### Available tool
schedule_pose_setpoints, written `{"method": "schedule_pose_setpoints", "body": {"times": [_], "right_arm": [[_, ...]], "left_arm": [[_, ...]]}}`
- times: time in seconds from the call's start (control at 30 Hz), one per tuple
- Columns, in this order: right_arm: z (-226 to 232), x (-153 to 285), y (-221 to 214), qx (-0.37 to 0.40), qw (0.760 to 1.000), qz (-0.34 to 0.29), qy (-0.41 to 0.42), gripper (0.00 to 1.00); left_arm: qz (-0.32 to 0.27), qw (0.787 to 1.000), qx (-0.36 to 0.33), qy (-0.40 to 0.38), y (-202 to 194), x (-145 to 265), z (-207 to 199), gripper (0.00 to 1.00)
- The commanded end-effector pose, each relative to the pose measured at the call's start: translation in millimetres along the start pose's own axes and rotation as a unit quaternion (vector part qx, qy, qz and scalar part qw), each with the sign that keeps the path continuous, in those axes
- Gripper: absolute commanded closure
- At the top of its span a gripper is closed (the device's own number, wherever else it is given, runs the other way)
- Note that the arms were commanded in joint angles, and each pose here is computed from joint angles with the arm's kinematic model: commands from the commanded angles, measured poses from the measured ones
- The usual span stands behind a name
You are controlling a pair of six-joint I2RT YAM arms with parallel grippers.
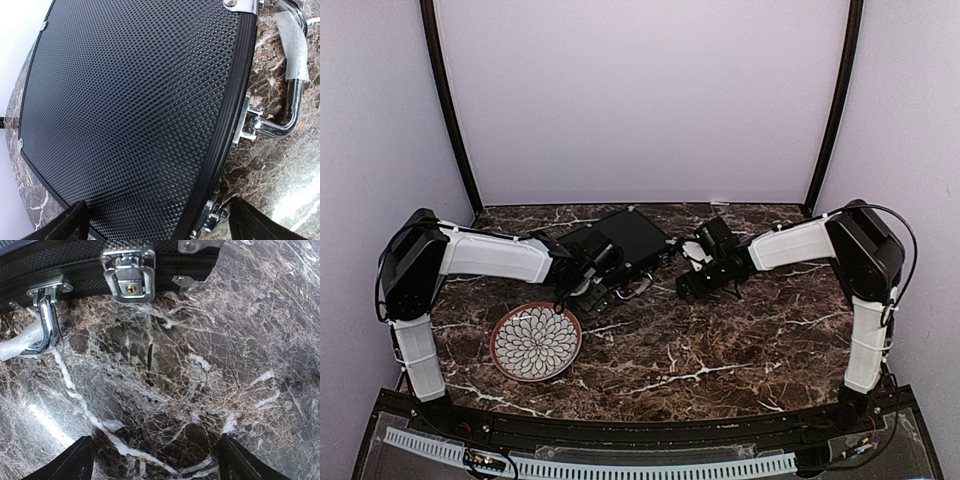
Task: Pack up texas hold em set
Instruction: Press the left-side button of the box for the chip case.
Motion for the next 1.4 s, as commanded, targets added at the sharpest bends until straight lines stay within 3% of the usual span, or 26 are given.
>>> {"method": "schedule_pose_setpoints", "body": {"times": [0.0, 0.5, 0.57, 0.7, 0.8, 1.0, 1.37], "right_arm": [[2, -4, 2, -0.003, 1.0, -0.007, 0.004, 0.14], [1, -5, 5, 0.0, 1.0, -0.007, 0.003, 0.14], [1, -4, 5, 0.001, 1.0, -0.007, 0.003, 0.14], [1, -4, 4, 0.001, 1.0, -0.006, 0.004, 0.14], [2, -2, 4, 0.001, 1.0, -0.008, 0.004, 0.14], [2, -2, 4, 0.003, 1.0, -0.008, 0.005, 0.14], [3, -2, 3, 0.005, 1.0, -0.007, 0.01, 0.14]], "left_arm": [[0.103, 0.994, -0.034, -0.018, -52, -29, -13, 0.01], [0.054, 0.993, -0.076, 0.073, -58, -20, -21, 0.01], [0.039, 0.996, -0.066, 0.053, -50, -11, -22, 0.01], [-0.002, 0.998, -0.024, -0.06, -24, 20, -28, 0.01], [0.001, 0.993, -0.015, -0.113, -16, 28, -29, 0.01], [0.036, 0.991, -0.013, -0.131, -14, 26, -20, 0.01], [0.076, 0.994, -0.049, -0.069, -19, -2, -18, 0.01]]}}
Point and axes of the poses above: each gripper's point midway between its finger pads, its own x axis back along the fingers, its own z axis along the line the jaws close on, y = z × x, the point moved 5 cm from there along x, back along the fingers, and after that the axes turned 8 degrees about x, right-handed, at the moved point
